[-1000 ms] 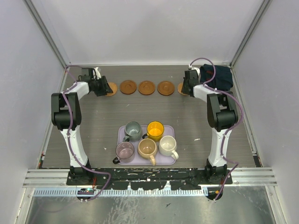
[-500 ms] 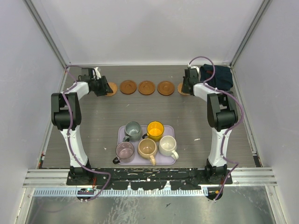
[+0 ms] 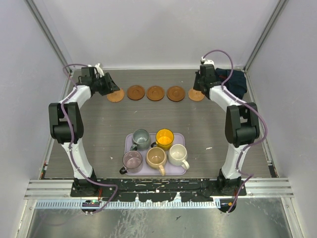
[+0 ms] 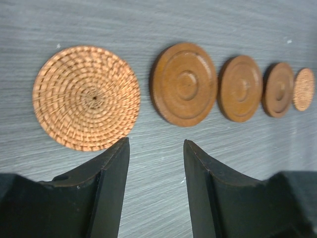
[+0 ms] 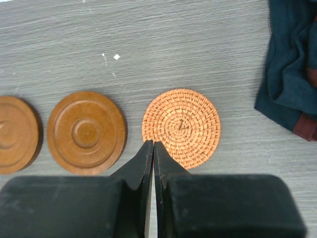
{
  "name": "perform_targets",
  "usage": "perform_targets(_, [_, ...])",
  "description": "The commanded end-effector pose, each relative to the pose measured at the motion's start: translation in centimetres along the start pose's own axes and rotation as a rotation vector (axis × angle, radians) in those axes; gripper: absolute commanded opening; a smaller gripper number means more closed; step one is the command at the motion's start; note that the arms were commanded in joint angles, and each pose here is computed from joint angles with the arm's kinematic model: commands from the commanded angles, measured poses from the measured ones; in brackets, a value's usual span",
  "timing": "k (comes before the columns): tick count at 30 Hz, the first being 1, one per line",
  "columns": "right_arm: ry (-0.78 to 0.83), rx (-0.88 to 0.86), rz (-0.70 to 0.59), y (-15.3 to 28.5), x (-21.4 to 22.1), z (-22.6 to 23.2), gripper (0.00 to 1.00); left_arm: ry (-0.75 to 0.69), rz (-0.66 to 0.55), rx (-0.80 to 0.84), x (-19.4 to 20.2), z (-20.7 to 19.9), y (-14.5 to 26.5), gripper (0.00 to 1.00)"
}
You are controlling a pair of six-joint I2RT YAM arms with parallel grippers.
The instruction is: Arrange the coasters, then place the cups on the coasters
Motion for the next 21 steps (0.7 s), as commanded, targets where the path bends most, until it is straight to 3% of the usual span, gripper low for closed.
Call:
perform_targets(1, [-0.02,-0.028,-0.124,4.0,-2.0,-0.3,0.09,-0.02,-0.088,0.149,-2.0,-3.0,2.0,0.49])
perform_targets(6, [-0.048,-0.061,-0.146,6.2,-0.4,-0.3,0.09,-0.01,-0.073,0.235,-1.9,-3.9,0.2,0.41])
perform_targets(10, [-0.057,-0.084,-0.164,7.8,0.4,-0.3,0.02,-0.045,-0.044,0.275,-0.9,-5.0,-1.9,0.24])
perform_targets(15, [-0.069,-0.1,-0.183,9.2,0.9,-0.3,0.01,-0.057,0.003,0.326,-0.2,-6.0,-4.4,0.0])
perform_targets(21, [-0.083,-0.11,-0.186,9.9,1.4,-0.2,0.01,-0.064,0.05,0.366,0.3,-6.6,-6.9,0.0])
Point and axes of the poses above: each gripper's point midway between its finger pads, its own y axis back along the fingers, its own z axis along the line the jaws close on, x = y × z, the point moved 10 cm from there along y, back along the fingers, and after that the axes turned 13 degrees about y, right-handed, at the moved point
